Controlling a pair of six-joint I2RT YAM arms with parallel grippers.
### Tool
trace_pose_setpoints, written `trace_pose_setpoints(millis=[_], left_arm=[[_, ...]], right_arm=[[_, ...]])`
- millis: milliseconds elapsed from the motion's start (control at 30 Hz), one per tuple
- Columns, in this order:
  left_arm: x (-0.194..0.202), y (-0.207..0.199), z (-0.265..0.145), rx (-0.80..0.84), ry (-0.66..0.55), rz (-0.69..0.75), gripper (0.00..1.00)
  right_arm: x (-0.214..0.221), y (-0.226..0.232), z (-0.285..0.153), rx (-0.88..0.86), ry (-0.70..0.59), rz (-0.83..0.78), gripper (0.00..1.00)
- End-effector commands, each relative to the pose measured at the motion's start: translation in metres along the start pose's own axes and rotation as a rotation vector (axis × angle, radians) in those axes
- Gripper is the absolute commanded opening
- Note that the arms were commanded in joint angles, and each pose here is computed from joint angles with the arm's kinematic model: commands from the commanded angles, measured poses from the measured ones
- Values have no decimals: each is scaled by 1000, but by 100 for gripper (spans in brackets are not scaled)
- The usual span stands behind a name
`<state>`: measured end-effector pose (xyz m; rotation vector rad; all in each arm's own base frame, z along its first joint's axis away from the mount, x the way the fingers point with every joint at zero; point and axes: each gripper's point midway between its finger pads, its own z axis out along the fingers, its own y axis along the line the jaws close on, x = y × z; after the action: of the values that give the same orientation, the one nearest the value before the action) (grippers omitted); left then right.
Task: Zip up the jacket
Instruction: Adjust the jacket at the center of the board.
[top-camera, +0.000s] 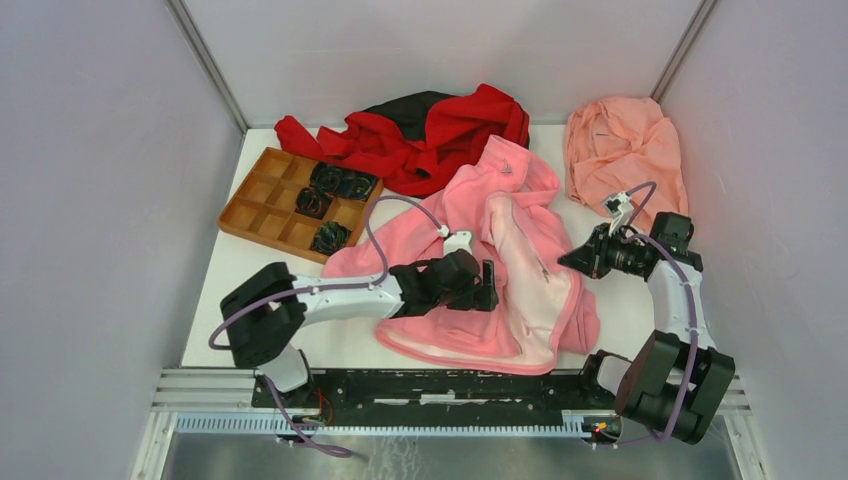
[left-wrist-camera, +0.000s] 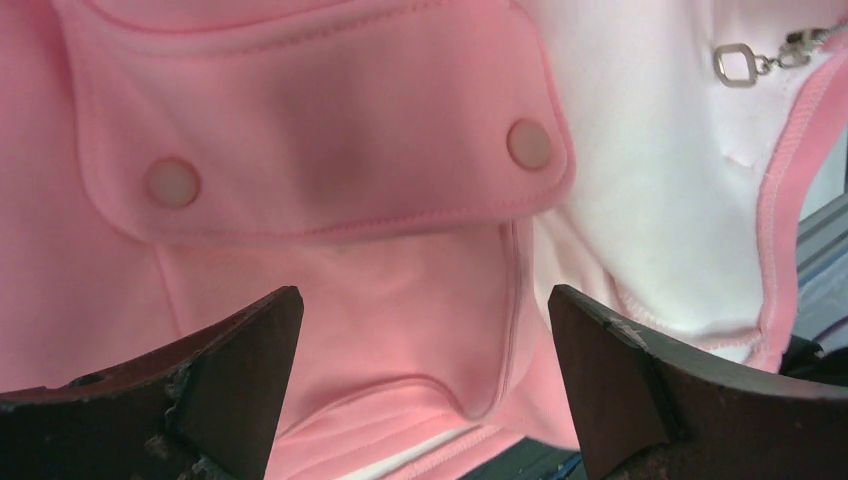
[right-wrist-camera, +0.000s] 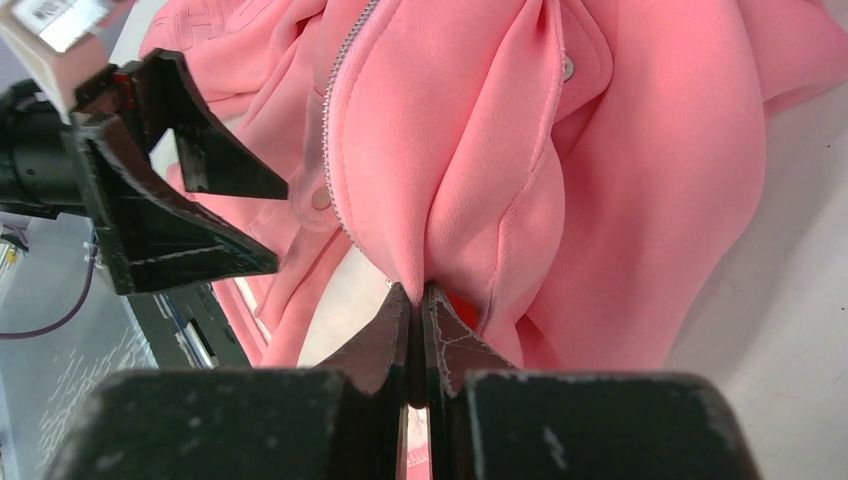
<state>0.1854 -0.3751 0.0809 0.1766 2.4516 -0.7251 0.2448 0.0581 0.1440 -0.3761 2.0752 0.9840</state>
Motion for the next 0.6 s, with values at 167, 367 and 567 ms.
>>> trace_pose_setpoints(millis=[167, 367, 567], left_arm=[[4, -8, 44, -27, 41, 39, 68], [-11, 34, 14, -114, 29, 87, 5], [-35, 60, -50, -111, -21, 124, 3]], right_arm=[[-4, 2, 3, -27, -27, -22, 0], [-2, -4, 3, 6, -20, -22, 0], [-13, -14, 3, 71, -64, -23, 0]])
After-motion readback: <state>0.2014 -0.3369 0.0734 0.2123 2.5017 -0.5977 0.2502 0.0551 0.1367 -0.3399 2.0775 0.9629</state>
